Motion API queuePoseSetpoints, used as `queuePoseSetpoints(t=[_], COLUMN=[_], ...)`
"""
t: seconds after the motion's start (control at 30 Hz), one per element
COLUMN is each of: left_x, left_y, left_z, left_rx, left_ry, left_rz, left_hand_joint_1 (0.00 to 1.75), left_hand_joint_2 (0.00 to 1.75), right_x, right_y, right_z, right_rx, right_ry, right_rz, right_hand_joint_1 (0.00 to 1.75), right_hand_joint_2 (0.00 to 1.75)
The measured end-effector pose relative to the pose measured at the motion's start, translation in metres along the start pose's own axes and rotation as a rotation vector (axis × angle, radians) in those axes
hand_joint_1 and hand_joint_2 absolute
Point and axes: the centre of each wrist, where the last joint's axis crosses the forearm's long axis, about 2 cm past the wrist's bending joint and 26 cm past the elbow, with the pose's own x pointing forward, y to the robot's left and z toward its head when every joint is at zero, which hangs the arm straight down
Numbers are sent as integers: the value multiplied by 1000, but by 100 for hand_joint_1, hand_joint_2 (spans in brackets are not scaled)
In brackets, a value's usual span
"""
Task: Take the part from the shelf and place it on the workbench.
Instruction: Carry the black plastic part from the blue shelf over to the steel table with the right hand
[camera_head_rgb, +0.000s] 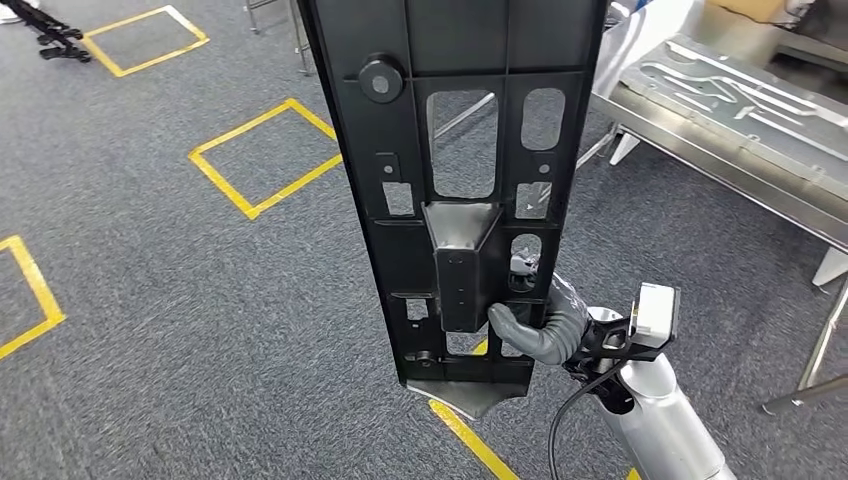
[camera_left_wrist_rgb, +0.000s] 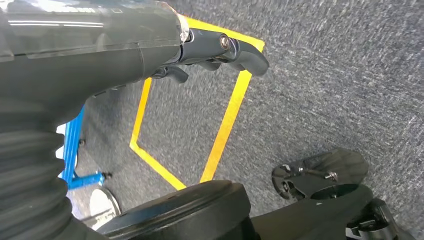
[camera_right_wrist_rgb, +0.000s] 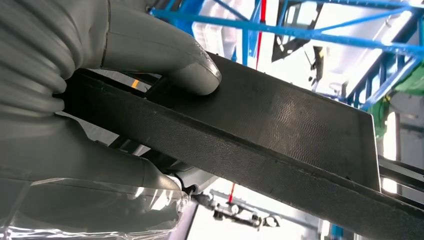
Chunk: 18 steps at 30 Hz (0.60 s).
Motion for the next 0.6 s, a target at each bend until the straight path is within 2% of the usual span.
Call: queuePoseSetpoints(t=[0.27,0.47,0.6], left_x=[0,9,5], left_y=[1,3,3], left_z=[0,-1,-1], left_rx=[1,5,4], left_ry=[-4,-24,-12], left_rz=[-10,-5,-8], left_hand_joint_1=[0,0,0], left_hand_joint_2=[175,175,175], right_x=[1,1,2], right_y=[0,0,0], right_z=[2,4,4], right_rx=[-3,4,5], right_ry=[0,4,4], right_rz=[7,4,4], right_hand_joint_1=[171,171,171], right_hand_joint_2=[175,175,175])
